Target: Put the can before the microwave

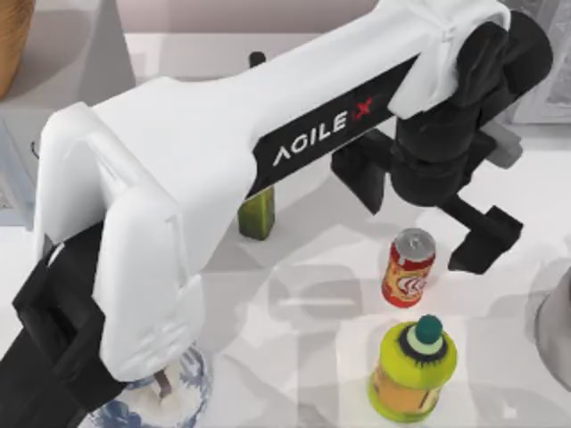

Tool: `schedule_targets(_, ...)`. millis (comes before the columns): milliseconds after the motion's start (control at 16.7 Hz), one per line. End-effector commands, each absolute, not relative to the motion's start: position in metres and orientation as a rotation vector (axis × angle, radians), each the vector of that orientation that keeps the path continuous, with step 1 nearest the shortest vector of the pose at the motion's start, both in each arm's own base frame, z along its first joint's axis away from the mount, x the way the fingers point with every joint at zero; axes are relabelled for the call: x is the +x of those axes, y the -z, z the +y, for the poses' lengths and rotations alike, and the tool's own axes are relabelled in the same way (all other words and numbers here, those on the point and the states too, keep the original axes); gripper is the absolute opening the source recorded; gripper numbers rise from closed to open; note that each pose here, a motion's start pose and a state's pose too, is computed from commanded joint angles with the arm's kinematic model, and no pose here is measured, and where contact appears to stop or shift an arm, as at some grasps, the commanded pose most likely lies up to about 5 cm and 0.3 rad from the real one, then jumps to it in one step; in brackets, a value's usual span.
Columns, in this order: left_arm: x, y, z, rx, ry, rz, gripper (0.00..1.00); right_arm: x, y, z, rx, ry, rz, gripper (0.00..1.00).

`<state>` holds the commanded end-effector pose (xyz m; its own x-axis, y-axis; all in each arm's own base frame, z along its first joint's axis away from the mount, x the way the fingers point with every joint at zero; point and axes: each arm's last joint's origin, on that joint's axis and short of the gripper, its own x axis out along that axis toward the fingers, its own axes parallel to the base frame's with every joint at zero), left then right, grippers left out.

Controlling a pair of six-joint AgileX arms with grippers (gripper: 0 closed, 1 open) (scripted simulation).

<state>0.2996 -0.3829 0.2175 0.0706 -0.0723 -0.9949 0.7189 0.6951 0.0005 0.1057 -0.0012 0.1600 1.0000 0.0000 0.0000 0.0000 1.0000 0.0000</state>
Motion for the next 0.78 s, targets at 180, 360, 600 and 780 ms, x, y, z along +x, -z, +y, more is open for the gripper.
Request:
schedule_targets(180, 0.301, -0.2, -0.385, 0.591, 0.651, 1.383, 1.0, 0.106, -0.16, -0.001, 0.0, 0.0, 0.0, 1.0)
schedule_targets(360, 0.302, -0.172, -0.388, 0.589, 0.652, 1.38, 1.0, 0.106, -0.16, -0.001, 0.0, 0.0, 0.0, 1.0)
schedule_targets(600, 0.302, -0.159, -0.388, 0.59, 0.651, 1.383, 1.0, 0.106, -0.16, -0.001, 0.0, 0.0, 0.0, 1.0)
schedule_targets(780, 0.302, -0.159, -0.388, 0.59, 0.651, 1.383, 0.92, 0.106, -0.16, -0.001, 0.0, 0.0, 0.0, 1.0)
